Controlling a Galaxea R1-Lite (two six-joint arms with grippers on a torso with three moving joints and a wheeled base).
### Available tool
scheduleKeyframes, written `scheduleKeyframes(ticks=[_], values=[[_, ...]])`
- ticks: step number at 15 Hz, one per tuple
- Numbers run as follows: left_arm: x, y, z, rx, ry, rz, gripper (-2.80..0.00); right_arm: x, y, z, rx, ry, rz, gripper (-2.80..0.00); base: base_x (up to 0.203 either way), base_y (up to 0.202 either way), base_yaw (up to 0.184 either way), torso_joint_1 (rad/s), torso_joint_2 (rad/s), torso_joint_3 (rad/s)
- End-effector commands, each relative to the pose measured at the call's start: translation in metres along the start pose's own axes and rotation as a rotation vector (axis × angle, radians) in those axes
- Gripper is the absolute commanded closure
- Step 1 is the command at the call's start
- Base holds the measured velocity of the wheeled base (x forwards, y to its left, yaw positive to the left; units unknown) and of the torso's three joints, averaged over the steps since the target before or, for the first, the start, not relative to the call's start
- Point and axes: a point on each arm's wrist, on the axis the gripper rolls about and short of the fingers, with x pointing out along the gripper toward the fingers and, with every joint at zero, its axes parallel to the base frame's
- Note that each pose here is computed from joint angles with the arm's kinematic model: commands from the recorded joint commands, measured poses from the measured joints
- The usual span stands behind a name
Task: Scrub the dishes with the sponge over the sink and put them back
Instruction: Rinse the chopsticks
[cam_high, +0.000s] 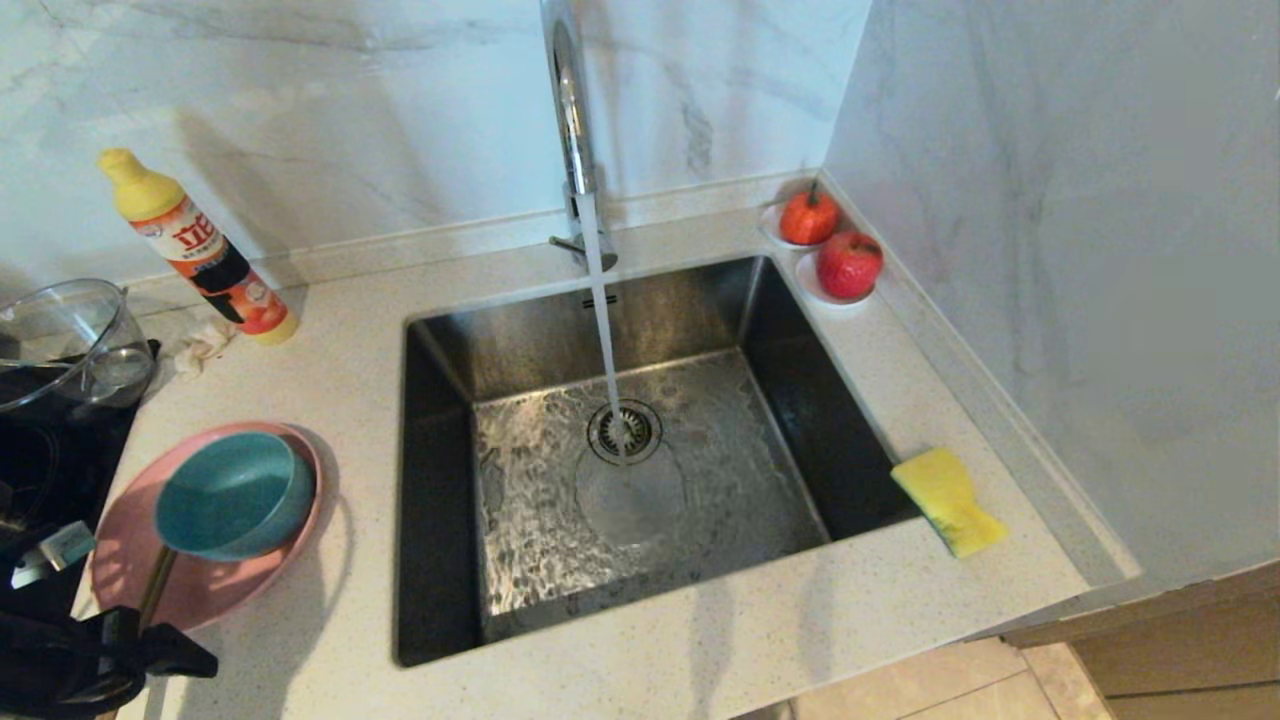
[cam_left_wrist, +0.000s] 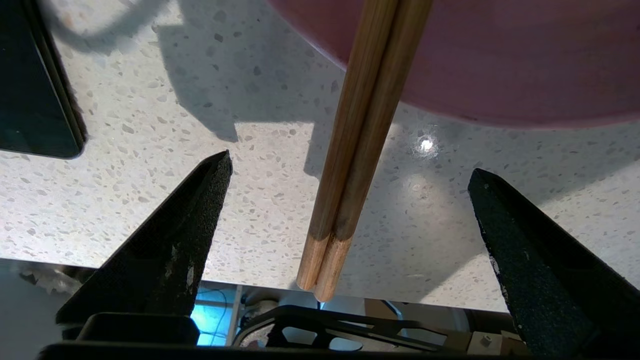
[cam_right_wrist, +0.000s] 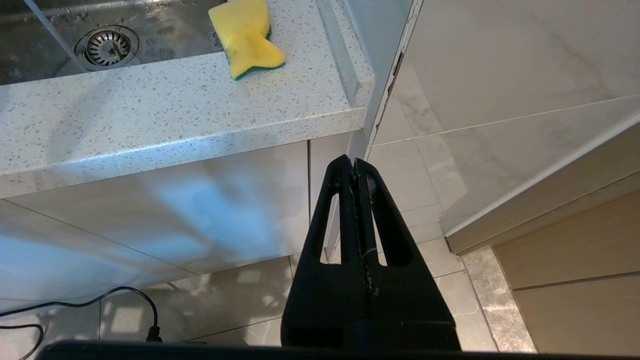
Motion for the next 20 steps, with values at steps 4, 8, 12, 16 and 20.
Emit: scheduleKeyframes(ticks=[4, 8, 12, 16, 20], values=[[-0.001, 0.000, -0.001, -0.002, 0.000, -0.004, 0.00, 0.000, 0.000, 0.000, 0.000, 0.001, 0.001, 0.00, 0.000, 0.000, 0.000, 0.000, 0.00, 0.000], [0.000, 0.000, -0.001, -0.004, 0.001, -0.004, 0.00, 0.000, 0.000, 0.000, 0.000, 0.001, 0.000, 0.00, 0.000, 0.000, 0.000, 0.000, 0.00, 0.000], [0.000, 0.000, -0.006, -0.007, 0.013, -0.012, 0.00, 0.000, 0.000, 0.000, 0.000, 0.001, 0.000, 0.00, 0.000, 0.000, 0.000, 0.000, 0.00, 0.000], [-0.016, -0.005, -0.008, 0.009, -0.058, -0.047, 0.00, 0.000, 0.000, 0.000, 0.000, 0.000, 0.000, 0.00, 0.000, 0.000, 0.000, 0.000, 0.00, 0.000], [-0.056, -0.015, -0.020, 0.018, -0.225, -0.033, 0.00, 0.000, 0.000, 0.000, 0.000, 0.001, 0.000, 0.00, 0.000, 0.000, 0.000, 0.000, 0.00, 0.000]])
